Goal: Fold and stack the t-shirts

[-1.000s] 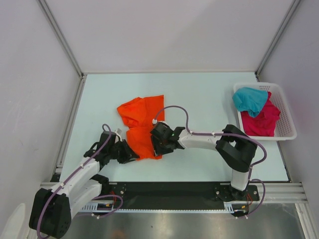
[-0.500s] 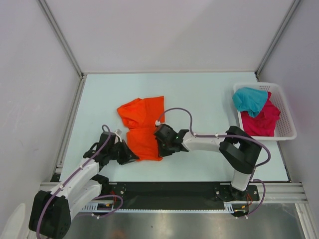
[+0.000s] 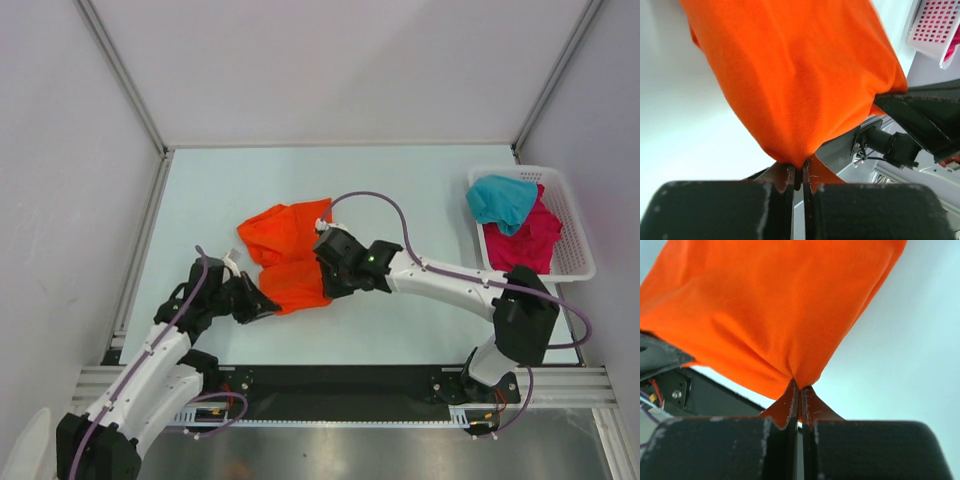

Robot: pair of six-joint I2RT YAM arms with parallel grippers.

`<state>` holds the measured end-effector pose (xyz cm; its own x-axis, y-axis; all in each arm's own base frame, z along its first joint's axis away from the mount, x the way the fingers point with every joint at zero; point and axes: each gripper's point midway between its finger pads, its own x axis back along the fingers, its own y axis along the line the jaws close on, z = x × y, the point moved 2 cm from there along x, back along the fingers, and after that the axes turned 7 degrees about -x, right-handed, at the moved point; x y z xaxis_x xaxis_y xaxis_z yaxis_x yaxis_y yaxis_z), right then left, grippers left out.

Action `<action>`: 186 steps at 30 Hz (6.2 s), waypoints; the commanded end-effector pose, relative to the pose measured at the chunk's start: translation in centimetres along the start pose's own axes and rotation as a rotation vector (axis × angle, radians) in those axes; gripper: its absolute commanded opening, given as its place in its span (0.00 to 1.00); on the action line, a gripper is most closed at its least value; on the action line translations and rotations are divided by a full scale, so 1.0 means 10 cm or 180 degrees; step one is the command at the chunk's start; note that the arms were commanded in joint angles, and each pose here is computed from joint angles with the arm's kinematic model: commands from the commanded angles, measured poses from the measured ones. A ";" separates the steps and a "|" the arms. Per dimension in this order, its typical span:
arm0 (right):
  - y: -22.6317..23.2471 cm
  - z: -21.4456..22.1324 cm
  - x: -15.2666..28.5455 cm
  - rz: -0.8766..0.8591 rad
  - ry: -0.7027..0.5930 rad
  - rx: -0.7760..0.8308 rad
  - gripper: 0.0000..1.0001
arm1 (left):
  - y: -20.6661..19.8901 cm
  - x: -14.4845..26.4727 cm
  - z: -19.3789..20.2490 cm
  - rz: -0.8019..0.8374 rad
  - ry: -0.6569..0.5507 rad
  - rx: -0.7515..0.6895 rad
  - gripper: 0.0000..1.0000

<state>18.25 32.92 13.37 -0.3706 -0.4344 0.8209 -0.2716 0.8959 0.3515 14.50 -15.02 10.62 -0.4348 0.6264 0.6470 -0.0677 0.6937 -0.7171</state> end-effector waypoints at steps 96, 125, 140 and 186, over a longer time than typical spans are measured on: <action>-0.94 -1.53 -1.45 0.0253 0.0134 -0.0115 0.00 | -0.01 -0.98 -1.28 -0.0517 0.0043 -0.0272 0.57; -1.53 -1.19 -1.25 0.0640 0.0153 -0.0255 0.00 | 0.11 -1.00 -1.24 -0.0661 0.0065 -0.0233 0.57; -1.45 -1.10 -1.19 0.0587 0.0161 -0.0282 0.00 | 0.12 -1.02 -1.23 -0.0628 0.0023 -0.0198 0.57; -1.96 -0.89 -0.89 0.0936 0.0122 -0.0528 0.00 | 0.30 -0.92 -1.23 -0.0619 -0.0136 -0.0021 0.00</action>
<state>35.48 24.32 3.98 -0.4100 -0.3103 0.8577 -0.0828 0.9491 0.3038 28.92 -15.23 5.23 -0.4274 0.4762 0.7684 -0.1499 0.8009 -0.5797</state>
